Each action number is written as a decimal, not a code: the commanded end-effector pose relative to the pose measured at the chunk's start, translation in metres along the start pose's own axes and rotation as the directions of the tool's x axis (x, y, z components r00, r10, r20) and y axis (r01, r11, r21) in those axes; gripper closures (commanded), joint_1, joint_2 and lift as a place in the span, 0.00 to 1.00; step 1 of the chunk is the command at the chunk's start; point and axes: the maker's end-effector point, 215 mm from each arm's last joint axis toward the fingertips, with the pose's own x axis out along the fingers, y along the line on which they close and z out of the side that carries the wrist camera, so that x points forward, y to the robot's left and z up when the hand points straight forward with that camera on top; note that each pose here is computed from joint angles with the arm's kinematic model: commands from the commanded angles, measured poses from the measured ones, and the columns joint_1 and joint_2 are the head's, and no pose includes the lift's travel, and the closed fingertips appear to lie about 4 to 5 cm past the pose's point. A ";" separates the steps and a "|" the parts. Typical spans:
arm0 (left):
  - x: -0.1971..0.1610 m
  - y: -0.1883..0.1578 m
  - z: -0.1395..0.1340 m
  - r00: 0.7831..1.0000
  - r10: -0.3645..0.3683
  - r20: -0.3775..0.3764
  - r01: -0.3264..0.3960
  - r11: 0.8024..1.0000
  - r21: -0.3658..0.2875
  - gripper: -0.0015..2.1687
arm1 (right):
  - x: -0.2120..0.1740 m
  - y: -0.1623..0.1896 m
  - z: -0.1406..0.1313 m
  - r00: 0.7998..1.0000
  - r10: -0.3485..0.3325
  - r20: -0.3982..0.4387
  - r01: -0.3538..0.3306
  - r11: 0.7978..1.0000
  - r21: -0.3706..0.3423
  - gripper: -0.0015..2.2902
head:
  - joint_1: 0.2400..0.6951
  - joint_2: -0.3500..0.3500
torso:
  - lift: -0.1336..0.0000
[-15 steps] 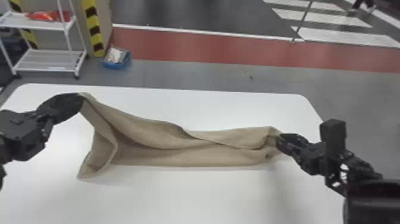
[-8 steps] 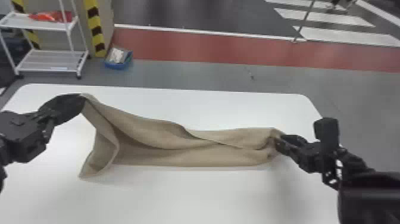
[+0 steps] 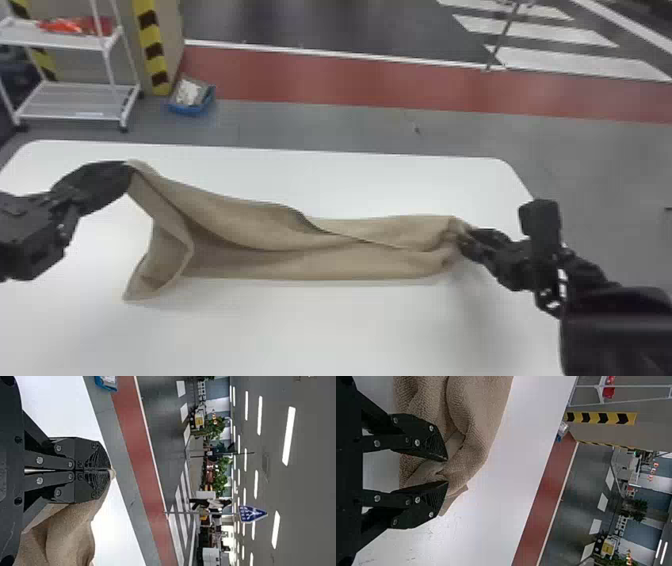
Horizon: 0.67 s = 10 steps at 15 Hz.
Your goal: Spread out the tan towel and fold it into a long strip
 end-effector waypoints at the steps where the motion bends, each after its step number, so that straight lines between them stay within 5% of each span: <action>1: -0.004 0.002 -0.001 1.000 0.005 -0.003 -0.005 1.000 0.001 0.79 | 0.000 -0.003 -0.005 1.000 -0.003 -0.018 0.003 1.000 0.022 0.65 | 1.00 0.22 | 0.07; 2: -0.006 0.004 0.000 1.000 0.011 -0.002 -0.011 1.000 0.002 0.79 | -0.004 -0.004 -0.002 1.000 0.005 -0.001 -0.005 0.999 0.040 0.73 | 1.00 0.22 | 0.07; 7: -0.022 0.016 0.015 0.999 0.042 0.023 -0.043 0.999 0.010 0.79 | -0.054 -0.039 0.029 0.993 -0.028 0.117 0.008 0.986 0.164 0.74 | 1.00 0.21 | 0.07; 10: -0.036 0.027 0.030 0.997 0.066 0.038 -0.066 0.998 -0.002 0.79 | -0.099 -0.082 0.050 0.974 -0.057 0.219 -0.012 0.953 0.302 0.73 | 1.00 0.19 | 0.07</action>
